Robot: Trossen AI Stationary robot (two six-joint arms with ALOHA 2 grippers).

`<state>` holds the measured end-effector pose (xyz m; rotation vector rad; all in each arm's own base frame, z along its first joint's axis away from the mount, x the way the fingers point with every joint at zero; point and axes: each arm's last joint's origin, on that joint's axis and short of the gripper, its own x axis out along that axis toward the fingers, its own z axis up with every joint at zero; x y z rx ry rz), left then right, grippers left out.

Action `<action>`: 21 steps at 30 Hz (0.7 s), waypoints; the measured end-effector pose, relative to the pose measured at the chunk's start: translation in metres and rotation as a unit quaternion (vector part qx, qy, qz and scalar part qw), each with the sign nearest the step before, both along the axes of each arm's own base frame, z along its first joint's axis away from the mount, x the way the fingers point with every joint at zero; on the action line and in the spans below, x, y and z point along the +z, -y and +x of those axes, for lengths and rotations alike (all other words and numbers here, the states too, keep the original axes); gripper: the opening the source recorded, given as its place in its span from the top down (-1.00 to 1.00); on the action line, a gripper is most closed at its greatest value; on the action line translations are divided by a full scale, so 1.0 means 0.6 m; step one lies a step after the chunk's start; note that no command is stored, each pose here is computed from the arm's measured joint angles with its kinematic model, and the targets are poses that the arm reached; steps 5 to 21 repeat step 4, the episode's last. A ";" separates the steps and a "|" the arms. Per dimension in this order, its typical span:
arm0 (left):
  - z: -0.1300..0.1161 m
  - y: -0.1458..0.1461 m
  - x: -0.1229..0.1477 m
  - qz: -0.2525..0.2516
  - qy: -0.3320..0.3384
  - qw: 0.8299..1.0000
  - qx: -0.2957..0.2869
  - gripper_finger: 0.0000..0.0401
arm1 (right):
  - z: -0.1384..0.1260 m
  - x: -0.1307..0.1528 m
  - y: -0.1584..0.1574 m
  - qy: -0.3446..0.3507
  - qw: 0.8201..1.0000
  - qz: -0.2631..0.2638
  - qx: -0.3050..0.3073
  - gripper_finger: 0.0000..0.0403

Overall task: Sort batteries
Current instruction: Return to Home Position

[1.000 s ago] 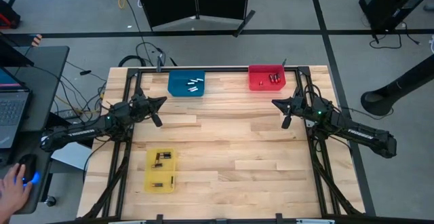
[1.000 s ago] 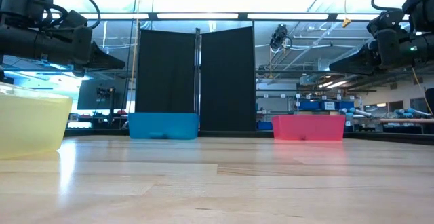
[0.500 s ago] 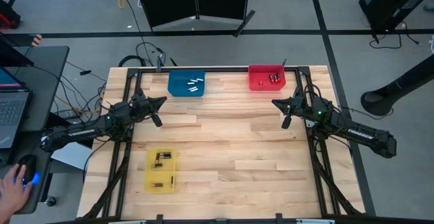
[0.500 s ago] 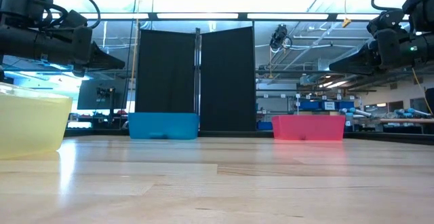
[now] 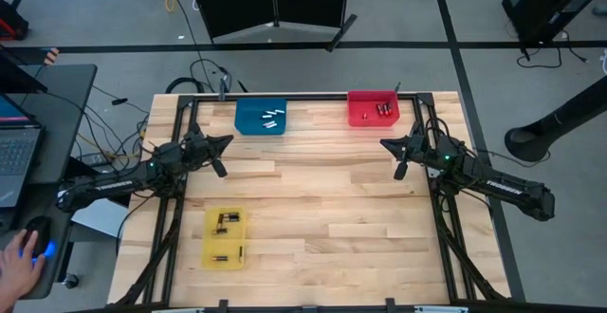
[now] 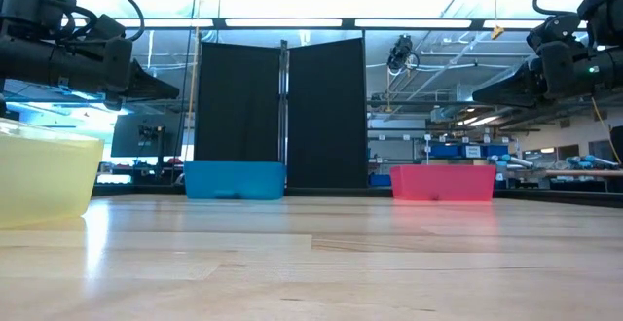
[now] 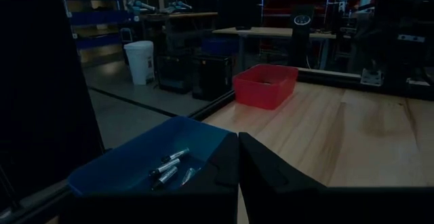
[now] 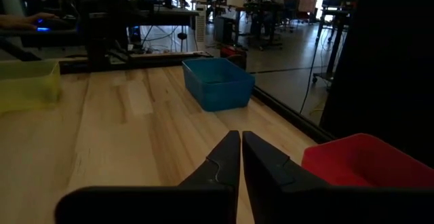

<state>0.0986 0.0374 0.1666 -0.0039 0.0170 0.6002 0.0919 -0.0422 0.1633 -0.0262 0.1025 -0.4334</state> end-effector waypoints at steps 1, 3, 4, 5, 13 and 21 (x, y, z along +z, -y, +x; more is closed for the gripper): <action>0.000 0.000 0.000 0.000 0.000 1.000 0.000 0.93 | 0.000 0.000 0.000 0.000 1.000 0.000 0.000 0.85; 0.000 0.000 0.000 0.000 0.000 1.000 0.000 0.93 | 0.000 0.000 0.000 0.000 1.000 0.000 0.000 0.85; 0.000 0.000 0.000 0.000 0.000 1.000 0.000 0.93 | 0.000 0.000 0.000 0.000 1.000 0.000 0.000 0.85; 0.000 0.000 0.000 0.000 0.000 1.000 0.000 0.93 | 0.000 0.000 0.000 0.000 1.000 0.000 0.000 0.85; 0.000 0.000 0.000 0.000 0.000 1.000 0.000 0.93 | 0.000 0.000 0.000 0.000 1.000 0.000 0.000 0.85; 0.000 0.000 0.000 0.000 0.000 1.000 0.000 0.93 | 0.000 0.000 0.000 0.000 1.000 0.000 0.000 0.85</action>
